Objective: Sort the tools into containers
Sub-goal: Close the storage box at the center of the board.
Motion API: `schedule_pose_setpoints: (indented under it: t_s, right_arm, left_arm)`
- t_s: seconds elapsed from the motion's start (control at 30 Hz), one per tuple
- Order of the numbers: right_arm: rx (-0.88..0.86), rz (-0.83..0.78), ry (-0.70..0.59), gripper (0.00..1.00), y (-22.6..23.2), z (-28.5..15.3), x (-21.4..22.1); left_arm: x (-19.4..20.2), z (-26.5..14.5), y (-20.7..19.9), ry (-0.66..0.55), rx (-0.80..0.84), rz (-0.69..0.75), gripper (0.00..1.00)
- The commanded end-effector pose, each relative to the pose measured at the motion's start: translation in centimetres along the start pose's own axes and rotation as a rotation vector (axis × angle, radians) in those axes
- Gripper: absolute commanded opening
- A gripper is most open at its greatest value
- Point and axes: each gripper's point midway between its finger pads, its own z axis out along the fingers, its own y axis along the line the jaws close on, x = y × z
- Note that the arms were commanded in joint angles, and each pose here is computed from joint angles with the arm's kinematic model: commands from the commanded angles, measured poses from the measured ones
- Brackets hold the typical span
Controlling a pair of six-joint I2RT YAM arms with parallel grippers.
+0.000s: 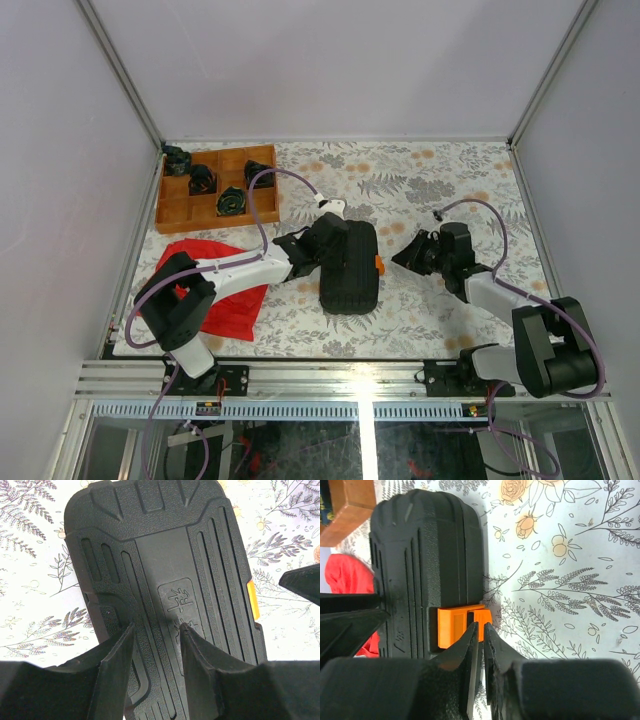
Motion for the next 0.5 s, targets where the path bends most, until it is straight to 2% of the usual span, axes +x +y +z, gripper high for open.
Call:
schedule_pose_setpoints:
  t_s: [0.0, 0.47]
  right_arm:
    - [-0.010, -0.057, 0.021, 0.14, 0.8, 0.7, -0.6]
    - [-0.075, -0.054, 0.123, 0.12, 1.4, 2.4, 1.7]
  left_arm:
    - [9.1, 0.7, 4.4, 0.291, -0.133, 0.049, 0.41]
    - [9.1, 0.7, 4.4, 0.296, -0.136, 0.052, 0.41]
